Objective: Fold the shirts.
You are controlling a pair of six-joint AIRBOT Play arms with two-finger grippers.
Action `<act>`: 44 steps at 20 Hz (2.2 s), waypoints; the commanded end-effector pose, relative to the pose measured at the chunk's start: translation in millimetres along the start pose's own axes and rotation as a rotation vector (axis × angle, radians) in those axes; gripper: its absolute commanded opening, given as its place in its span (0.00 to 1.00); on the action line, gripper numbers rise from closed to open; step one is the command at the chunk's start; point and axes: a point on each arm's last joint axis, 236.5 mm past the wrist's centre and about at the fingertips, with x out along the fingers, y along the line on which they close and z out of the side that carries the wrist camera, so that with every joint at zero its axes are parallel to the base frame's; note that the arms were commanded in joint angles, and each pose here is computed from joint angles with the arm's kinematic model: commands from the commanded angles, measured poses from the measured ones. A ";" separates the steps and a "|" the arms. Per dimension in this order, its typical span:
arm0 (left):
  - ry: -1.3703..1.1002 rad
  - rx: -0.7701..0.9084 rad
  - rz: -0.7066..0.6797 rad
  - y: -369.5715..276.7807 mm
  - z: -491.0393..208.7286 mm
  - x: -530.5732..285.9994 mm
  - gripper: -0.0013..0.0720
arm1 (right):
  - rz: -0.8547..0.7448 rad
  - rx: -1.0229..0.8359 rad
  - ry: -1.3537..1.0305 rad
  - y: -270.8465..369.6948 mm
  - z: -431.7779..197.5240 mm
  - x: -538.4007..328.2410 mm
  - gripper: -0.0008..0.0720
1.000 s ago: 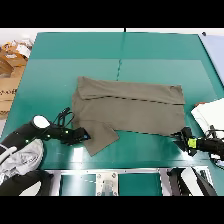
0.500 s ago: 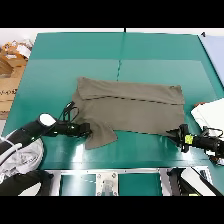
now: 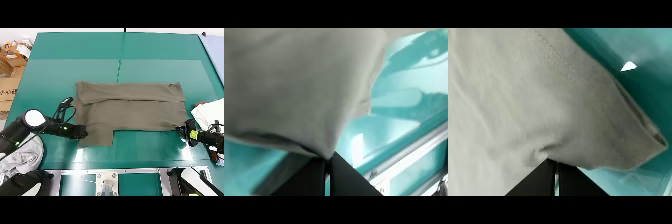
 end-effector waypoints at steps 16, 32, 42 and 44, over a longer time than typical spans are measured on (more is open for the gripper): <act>-0.353 0.157 0.145 -3.8 133.3 -104.9 0.05 | 0.203 -0.409 -0.026 178.3 17.0 -73.0 0.03; -0.346 0.093 0.205 73.6 302.2 -52.2 0.95 | 0.129 -0.589 0.094 236.0 144.9 41.0 0.67; -0.160 -0.004 0.132 71.5 260.6 -79.7 0.06 | 0.107 -0.617 0.481 123.9 123.4 58.1 0.67; -0.168 -0.003 0.110 64.8 262.6 -78.1 0.05 | 0.145 -0.654 0.521 131.8 108.6 69.8 0.67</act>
